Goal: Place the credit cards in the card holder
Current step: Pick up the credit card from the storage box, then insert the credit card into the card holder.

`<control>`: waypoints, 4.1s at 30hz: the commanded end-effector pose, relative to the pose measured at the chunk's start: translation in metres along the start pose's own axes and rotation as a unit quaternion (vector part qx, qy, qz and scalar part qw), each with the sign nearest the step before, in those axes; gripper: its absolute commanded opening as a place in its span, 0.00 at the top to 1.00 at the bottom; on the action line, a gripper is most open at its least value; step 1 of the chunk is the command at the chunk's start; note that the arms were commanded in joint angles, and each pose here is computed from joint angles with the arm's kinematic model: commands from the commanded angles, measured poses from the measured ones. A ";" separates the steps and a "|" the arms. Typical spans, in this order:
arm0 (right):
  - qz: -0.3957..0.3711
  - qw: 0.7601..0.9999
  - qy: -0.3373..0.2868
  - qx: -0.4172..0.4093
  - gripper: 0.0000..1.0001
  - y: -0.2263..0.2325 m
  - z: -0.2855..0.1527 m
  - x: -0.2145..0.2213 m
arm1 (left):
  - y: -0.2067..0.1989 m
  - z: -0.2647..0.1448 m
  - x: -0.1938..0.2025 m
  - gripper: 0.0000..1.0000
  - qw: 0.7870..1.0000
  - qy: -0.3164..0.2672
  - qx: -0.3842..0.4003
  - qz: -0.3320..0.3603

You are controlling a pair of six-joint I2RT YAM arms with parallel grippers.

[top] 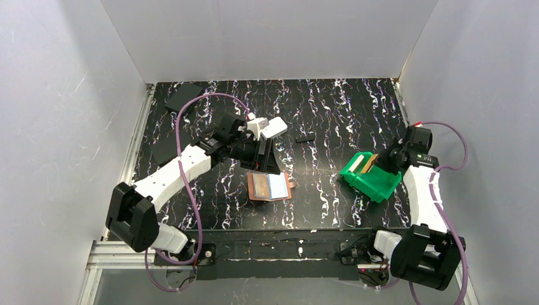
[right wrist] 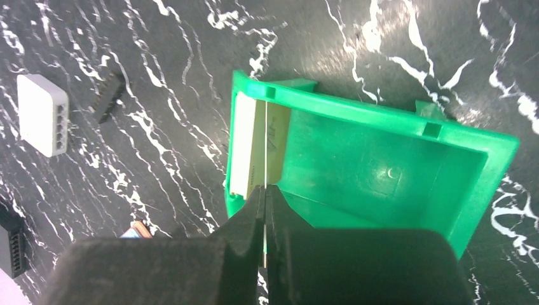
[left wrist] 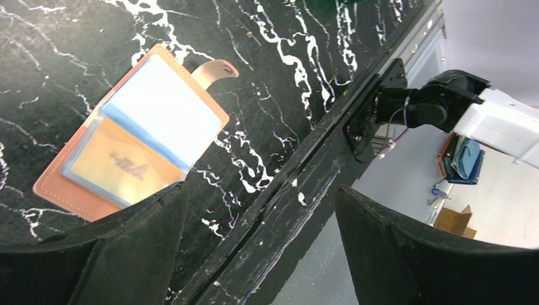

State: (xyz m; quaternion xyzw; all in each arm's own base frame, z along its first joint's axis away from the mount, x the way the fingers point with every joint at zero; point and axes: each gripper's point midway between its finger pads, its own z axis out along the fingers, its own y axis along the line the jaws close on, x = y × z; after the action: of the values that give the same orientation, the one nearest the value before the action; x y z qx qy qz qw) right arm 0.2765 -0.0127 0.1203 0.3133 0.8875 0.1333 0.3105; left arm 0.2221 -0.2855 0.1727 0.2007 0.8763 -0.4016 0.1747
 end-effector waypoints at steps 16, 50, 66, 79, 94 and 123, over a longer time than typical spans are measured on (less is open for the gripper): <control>-0.262 0.832 0.251 -0.419 0.99 0.236 -0.030 0.155 | 0.073 0.028 0.049 0.65 0.988 0.070 -0.074 -0.118; -0.255 0.777 0.412 -0.401 0.99 0.206 0.039 0.264 | 0.135 0.044 0.108 0.84 0.957 0.135 -0.187 -0.178; -0.263 0.786 0.410 -0.380 0.99 0.209 0.056 0.273 | 0.131 0.044 0.107 0.88 0.959 0.132 -0.177 -0.177; -0.227 0.804 0.365 -0.411 0.99 0.231 0.067 0.272 | 0.129 0.046 0.108 0.90 0.960 0.131 -0.168 -0.182; -0.242 0.790 0.386 -0.410 0.97 0.222 0.067 0.293 | 0.119 0.041 0.099 0.88 0.964 0.116 -0.157 -0.180; -0.420 0.739 0.381 -0.362 0.83 0.219 0.069 0.311 | 0.144 0.040 0.094 0.92 0.952 0.105 -0.192 -0.212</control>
State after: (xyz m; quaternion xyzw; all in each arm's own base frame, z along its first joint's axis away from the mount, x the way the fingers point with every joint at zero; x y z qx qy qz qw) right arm 0.2429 0.3512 0.0359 -0.2632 0.8570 0.4351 0.0837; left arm 0.2147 -0.2122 0.0197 0.0152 0.9705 -0.2391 0.0249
